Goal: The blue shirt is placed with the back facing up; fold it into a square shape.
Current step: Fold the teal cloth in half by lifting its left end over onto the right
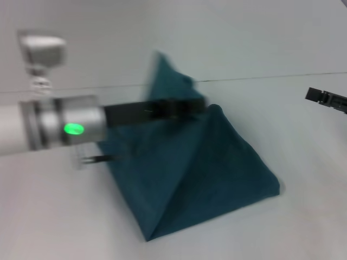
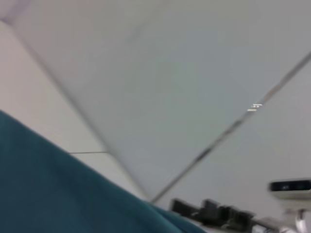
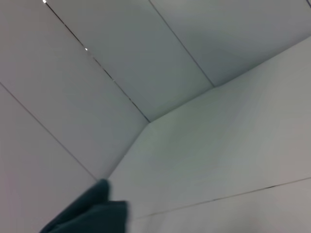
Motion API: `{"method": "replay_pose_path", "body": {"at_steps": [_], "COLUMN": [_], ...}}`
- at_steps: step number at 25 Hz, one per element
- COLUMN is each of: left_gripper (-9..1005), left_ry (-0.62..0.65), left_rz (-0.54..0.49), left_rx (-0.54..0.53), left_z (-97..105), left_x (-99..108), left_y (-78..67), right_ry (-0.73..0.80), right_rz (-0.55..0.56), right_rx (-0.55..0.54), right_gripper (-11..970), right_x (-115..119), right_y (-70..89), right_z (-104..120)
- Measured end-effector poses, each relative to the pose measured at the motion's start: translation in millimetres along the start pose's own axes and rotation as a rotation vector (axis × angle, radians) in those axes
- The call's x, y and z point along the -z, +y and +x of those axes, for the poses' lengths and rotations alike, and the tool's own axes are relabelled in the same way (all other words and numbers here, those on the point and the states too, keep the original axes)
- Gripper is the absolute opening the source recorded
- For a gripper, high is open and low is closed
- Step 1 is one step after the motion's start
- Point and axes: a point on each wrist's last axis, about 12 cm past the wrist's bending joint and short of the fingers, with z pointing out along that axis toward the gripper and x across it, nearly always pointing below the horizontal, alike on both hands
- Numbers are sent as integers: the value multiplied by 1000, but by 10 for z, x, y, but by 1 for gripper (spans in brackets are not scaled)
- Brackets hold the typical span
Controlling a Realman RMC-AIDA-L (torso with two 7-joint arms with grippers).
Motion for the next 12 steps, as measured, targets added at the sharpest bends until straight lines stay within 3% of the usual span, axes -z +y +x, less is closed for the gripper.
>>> {"method": "replay_pose_path", "body": {"at_steps": [4,7,12], "left_gripper": [6,7,15], "left_ry": [-47,-146,-268], "left_rz": [33,-2,-65], "left_rx": [28,63,17], "left_z": [193,479,919], "left_x": [-468,-712,-850], "left_y": [22,60,-30], "right_ry": [9,13,29], "right_rz": [23,33,38], "right_rx": [28,43,61], "right_gripper": [909,909,909], "right_x": [86,123,122], "right_y": [-47,-65,-72], "right_z": [-54,-77,-56]}}
